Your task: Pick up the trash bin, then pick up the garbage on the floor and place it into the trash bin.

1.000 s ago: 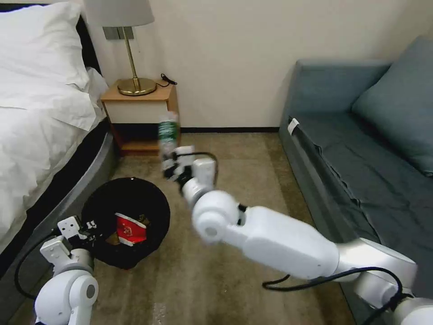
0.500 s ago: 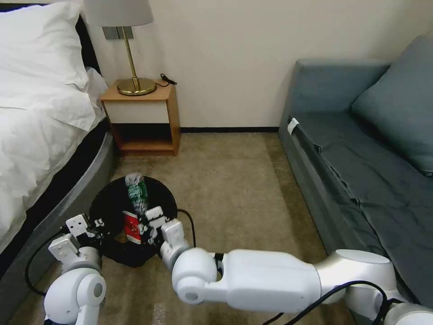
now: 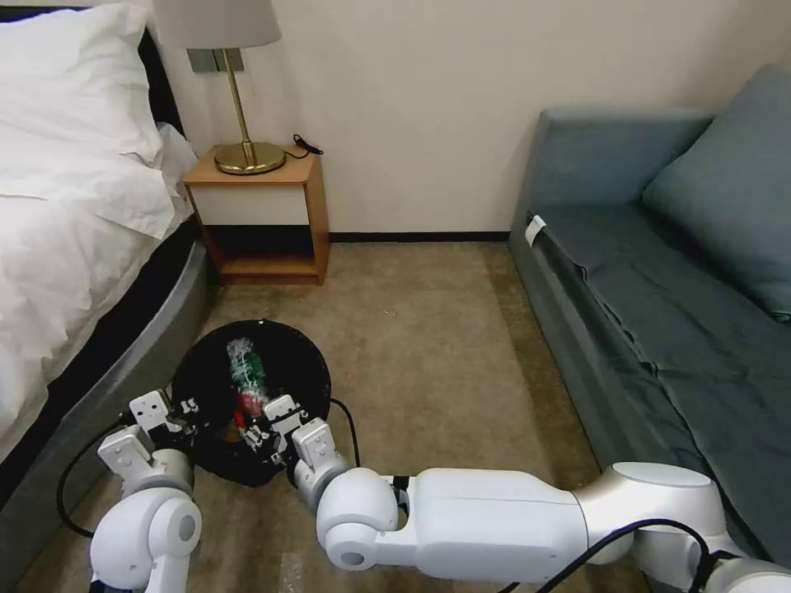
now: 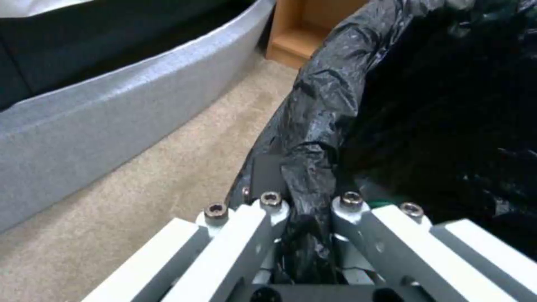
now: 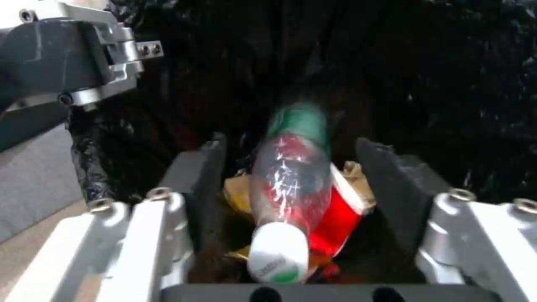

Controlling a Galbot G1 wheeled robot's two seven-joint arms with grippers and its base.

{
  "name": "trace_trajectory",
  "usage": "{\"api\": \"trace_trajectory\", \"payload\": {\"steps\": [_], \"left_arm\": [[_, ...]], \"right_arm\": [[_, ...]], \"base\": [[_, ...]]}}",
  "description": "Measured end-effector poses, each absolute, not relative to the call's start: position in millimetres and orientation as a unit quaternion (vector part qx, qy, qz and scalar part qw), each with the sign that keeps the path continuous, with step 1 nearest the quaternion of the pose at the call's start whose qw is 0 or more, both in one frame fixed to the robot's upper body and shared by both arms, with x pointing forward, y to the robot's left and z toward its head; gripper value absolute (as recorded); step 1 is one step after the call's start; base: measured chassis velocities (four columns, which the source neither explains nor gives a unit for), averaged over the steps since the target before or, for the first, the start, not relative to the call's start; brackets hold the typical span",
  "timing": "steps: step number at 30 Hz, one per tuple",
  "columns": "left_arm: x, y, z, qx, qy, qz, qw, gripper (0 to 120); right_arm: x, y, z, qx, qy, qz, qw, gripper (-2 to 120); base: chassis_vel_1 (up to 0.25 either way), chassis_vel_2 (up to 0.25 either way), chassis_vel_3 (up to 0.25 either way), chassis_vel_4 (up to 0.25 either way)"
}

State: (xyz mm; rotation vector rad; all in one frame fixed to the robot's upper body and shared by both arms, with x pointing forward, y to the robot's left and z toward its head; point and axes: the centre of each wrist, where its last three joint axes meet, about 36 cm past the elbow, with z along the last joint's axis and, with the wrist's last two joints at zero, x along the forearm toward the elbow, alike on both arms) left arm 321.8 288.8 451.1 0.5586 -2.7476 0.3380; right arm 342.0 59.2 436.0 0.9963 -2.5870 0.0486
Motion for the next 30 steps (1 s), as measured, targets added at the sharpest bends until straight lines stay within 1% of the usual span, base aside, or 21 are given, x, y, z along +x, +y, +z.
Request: {"api": "trace_trajectory", "payload": {"steps": [4,5,8,9,10,13,14,15,17,19,30], "left_arm": [[323,286,448,0.193,-0.960,0.121,0.163,3],[323,286,448,0.193,-0.960,0.121,0.163,3],[324,282,442,0.190,-0.958,0.134,0.171,3],[324,280,440,0.188,-0.956,0.142,0.174,3],[324,280,440,0.188,-0.956,0.142,0.174,3],[325,274,434,0.185,-0.946,0.179,0.196,3],[325,271,429,0.184,-0.939,0.200,0.212,3],[325,271,429,0.184,-0.939,0.200,0.212,3],[326,270,422,0.184,-0.929,0.224,0.228,3],[327,270,414,0.189,-0.921,0.240,0.244,3],[332,281,381,0.215,-0.900,0.245,0.288,3]], "right_arm": [[348,57,443,0.346,-0.923,0.013,0.170,83],[348,57,443,0.346,-0.923,0.013,0.170,83],[368,49,469,0.325,-0.935,-0.010,0.139,96],[375,44,478,0.318,-0.939,-0.017,0.128,99],[375,44,478,0.318,-0.939,-0.017,0.128,99],[389,29,496,0.298,-0.948,-0.030,0.104,100],[393,21,503,0.290,-0.952,-0.034,0.096,100],[393,21,503,0.290,-0.952,-0.034,0.096,100],[397,9,508,0.280,-0.955,-0.036,0.087,100],[399,-3,508,0.269,-0.959,-0.035,0.086,100],[398,-30,490,0.242,-0.964,-0.031,0.103,100]], "base": [[0.000,0.000,0.000,0.000],[0.000,0.000,0.000,0.000],[0.000,0.000,0.000,0.000],[0.000,0.000,0.000,0.000],[0.000,0.000,0.000,0.000],[0.000,0.000,0.000,0.000],[0.000,0.000,0.000,0.000],[0.000,0.000,0.000,0.000],[0.000,0.000,0.000,0.000],[0.000,0.000,0.000,0.000],[0.000,0.000,0.000,0.000]]}}
